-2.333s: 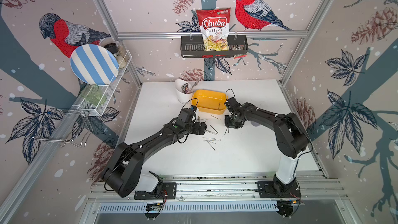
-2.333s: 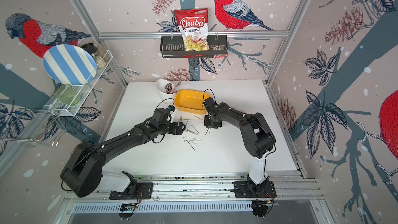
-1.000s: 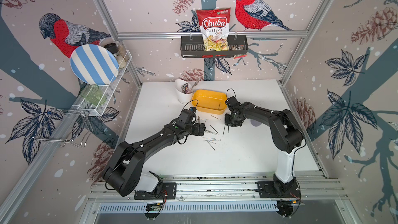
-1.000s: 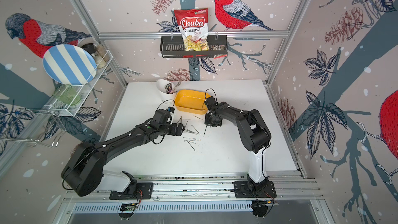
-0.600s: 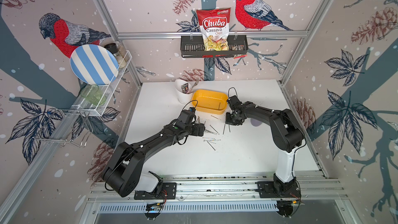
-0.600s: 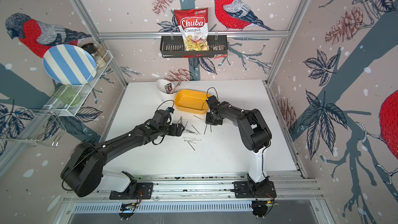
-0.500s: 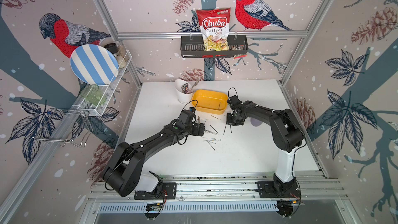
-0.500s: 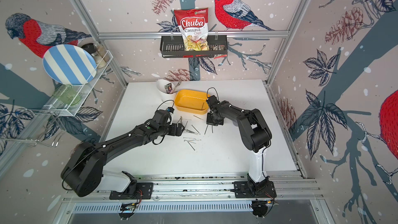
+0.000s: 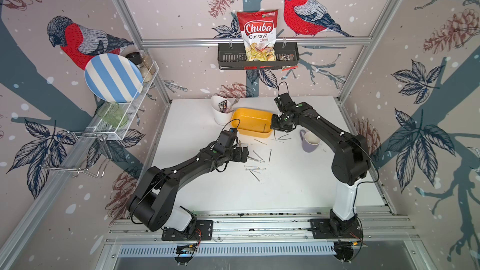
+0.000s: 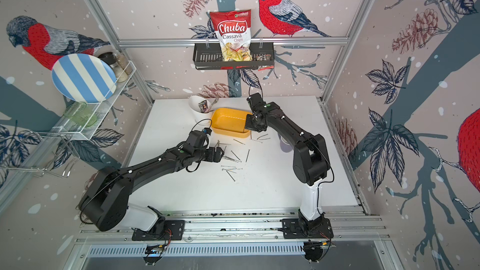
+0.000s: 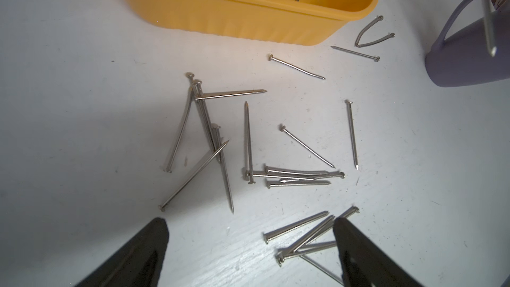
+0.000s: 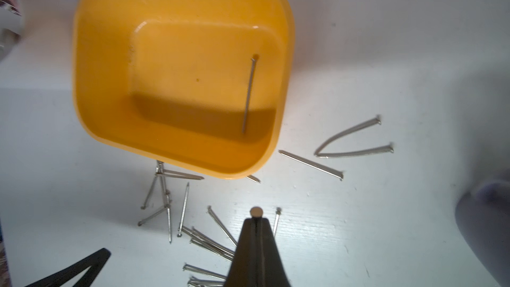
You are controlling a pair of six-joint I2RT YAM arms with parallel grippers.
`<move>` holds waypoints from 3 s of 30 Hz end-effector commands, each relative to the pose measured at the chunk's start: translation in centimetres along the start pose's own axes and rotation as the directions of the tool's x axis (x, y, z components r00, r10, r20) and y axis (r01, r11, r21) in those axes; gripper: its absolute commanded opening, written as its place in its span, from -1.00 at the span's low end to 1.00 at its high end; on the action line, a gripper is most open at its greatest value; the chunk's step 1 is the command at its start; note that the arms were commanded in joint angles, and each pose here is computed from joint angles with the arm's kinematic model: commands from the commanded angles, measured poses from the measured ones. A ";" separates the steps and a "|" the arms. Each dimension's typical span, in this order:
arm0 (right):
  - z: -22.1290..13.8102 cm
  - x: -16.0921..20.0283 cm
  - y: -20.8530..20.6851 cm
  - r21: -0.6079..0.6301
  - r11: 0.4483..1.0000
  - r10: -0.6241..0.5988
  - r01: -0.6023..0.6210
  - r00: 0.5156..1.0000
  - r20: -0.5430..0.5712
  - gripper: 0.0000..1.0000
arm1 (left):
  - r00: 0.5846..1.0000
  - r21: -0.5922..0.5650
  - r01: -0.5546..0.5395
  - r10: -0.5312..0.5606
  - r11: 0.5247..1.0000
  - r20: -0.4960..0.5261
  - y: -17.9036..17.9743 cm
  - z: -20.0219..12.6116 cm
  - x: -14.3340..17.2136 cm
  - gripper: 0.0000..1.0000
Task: Put the nails on the desktop into the storage box
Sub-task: Pick up the nail from the center of the board, then place the nail in the storage box.
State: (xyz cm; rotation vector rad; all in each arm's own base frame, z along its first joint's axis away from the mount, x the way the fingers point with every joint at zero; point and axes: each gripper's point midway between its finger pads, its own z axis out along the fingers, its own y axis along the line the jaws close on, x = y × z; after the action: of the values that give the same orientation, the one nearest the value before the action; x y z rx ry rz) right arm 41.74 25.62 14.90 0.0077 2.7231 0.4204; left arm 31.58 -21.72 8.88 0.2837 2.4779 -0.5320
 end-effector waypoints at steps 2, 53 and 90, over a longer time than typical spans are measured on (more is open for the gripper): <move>1.1 -1.6 0.6 -0.030 0.999 0.041 -0.041 0.999 -0.022 -1.00 | 1.000 0.011 -0.013 0.012 1.000 0.019 -0.5 -0.1 -0.9 0.91; 8.8 -5.6 2.6 -0.132 0.984 0.111 -0.117 0.992 -0.055 -0.53 | 0.998 0.009 -0.058 0.058 0.998 0.023 -1.3 -1.0 -2.8 0.90; -3.9 2.8 -7.6 -0.046 0.980 0.197 -0.196 0.980 0.033 -0.39 | 0.917 0.105 -0.275 0.294 0.956 -0.269 -11.9 8.9 -0.2 0.55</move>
State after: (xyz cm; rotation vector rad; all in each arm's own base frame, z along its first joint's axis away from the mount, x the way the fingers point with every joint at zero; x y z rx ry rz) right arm 38.02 17.50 14.48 0.2390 2.7157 0.5205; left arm 32.82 -35.97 6.38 0.7284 2.6081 -0.4588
